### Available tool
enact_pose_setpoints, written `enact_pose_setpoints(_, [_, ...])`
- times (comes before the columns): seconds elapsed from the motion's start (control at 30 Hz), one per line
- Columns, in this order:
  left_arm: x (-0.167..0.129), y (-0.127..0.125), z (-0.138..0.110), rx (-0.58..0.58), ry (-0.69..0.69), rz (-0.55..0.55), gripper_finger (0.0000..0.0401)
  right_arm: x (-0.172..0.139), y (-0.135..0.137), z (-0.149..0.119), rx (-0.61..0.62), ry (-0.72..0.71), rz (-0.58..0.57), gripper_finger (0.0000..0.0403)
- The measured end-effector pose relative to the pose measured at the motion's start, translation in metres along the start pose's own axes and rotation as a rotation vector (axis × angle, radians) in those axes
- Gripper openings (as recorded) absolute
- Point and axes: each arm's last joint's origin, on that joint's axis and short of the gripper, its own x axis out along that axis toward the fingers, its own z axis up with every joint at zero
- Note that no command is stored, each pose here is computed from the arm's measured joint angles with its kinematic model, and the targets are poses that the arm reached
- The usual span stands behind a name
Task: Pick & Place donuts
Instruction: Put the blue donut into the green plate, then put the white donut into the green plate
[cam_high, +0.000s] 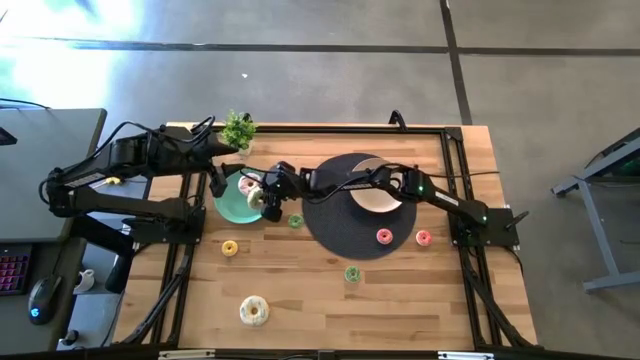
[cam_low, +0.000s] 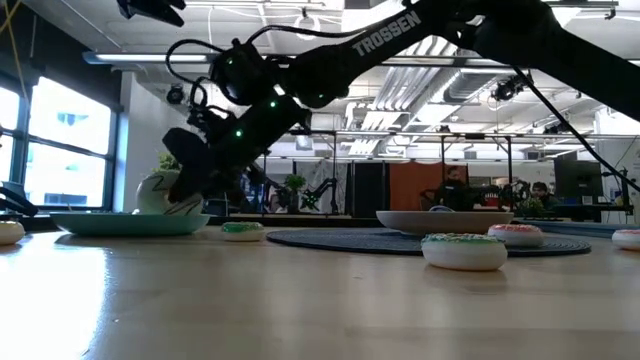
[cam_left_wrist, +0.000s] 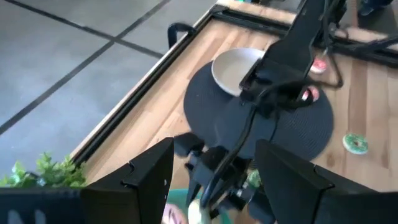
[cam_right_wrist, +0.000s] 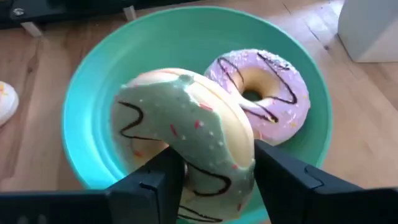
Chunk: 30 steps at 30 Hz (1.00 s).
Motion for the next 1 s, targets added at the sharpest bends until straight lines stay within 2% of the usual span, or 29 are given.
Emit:
enact_pose_setpoints(0.1, [0.009,0.0,-0.014,-0.008,0.098,0.018,0.0222,-0.009,0.0,0.007,0.001,0.0,-0.015,0.0182])
enact_pose_setpoints(0.3, [0.049,-0.001,-0.065,-0.185,0.309,0.129,0.0222,-0.026,0.001,0.027,-0.003,-0.054,0.006,0.0174])
enact_pose_setpoints(0.47, [0.069,-0.002,-0.093,-0.21,0.375,0.152,0.0222,-0.029,0.003,0.028,-0.001,-0.034,0.089,0.0166])
enact_pose_setpoints(0.53, [0.074,-0.005,-0.096,-0.213,0.388,0.087,0.0222,-0.029,0.003,0.026,-0.022,-0.022,0.105,0.0163])
enact_pose_setpoints(0.67, [0.075,-0.012,-0.098,-0.174,0.446,-0.148,0.0222,-0.048,0.006,0.037,-0.109,0.004,0.071,0.0157])
enact_pose_setpoints(0.8, [0.072,-0.023,-0.096,-0.156,0.46,-0.375,0.0222,-0.095,0.011,0.06,-0.182,0.046,0.017,0.0156])
enact_pose_setpoints(1.0, [0.072,-0.059,-0.092,-0.049,0.419,-0.579,0.0222,-0.179,0.018,0.082,-0.191,0.167,-0.009,0.0155])
